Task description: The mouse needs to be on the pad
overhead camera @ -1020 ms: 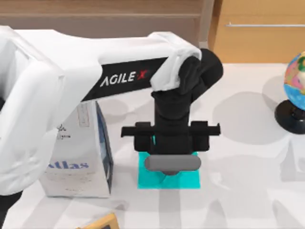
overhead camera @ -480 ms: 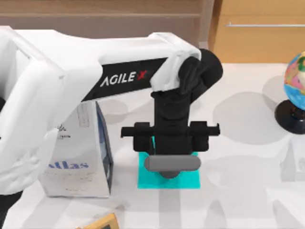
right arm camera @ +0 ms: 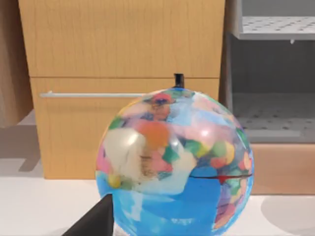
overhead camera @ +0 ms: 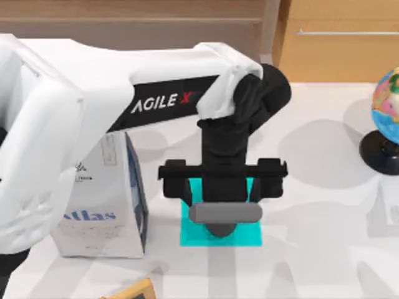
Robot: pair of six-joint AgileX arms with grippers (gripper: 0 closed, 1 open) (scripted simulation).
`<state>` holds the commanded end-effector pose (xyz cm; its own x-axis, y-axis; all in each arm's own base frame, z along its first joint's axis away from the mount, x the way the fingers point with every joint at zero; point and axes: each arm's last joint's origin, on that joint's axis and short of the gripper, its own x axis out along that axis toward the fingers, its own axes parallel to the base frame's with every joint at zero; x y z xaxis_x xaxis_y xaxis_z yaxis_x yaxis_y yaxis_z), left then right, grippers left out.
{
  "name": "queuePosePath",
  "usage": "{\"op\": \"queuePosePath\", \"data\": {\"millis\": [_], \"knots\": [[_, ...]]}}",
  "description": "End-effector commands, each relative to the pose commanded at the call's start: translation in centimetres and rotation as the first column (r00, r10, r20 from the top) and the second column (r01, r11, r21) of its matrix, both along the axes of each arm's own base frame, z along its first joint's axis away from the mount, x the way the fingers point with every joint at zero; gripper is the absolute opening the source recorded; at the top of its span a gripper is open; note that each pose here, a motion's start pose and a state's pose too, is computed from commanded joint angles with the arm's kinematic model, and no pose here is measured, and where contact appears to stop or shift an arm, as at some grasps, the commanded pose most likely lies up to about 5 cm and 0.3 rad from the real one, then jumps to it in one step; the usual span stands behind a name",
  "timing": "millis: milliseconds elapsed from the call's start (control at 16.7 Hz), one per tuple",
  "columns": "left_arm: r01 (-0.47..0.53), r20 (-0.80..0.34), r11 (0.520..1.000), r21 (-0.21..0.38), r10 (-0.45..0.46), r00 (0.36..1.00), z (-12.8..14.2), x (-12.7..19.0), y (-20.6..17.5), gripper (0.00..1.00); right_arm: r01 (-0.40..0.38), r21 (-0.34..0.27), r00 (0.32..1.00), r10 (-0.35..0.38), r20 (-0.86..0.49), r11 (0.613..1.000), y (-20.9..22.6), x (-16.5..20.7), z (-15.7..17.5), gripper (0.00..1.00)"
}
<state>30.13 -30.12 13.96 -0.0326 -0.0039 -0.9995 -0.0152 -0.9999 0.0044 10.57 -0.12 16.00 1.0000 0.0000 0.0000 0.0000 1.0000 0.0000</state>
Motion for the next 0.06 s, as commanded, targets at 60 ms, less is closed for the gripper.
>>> {"op": "queuePosePath", "data": {"millis": [60], "knots": [[0.0, 0.0, 1.0, 0.0, 0.0, 1.0, 0.0, 0.0, 0.0, 1.0, 0.0, 0.0, 1.0, 0.0, 0.0, 1.0, 0.0, 0.0, 0.0, 1.0]]}}
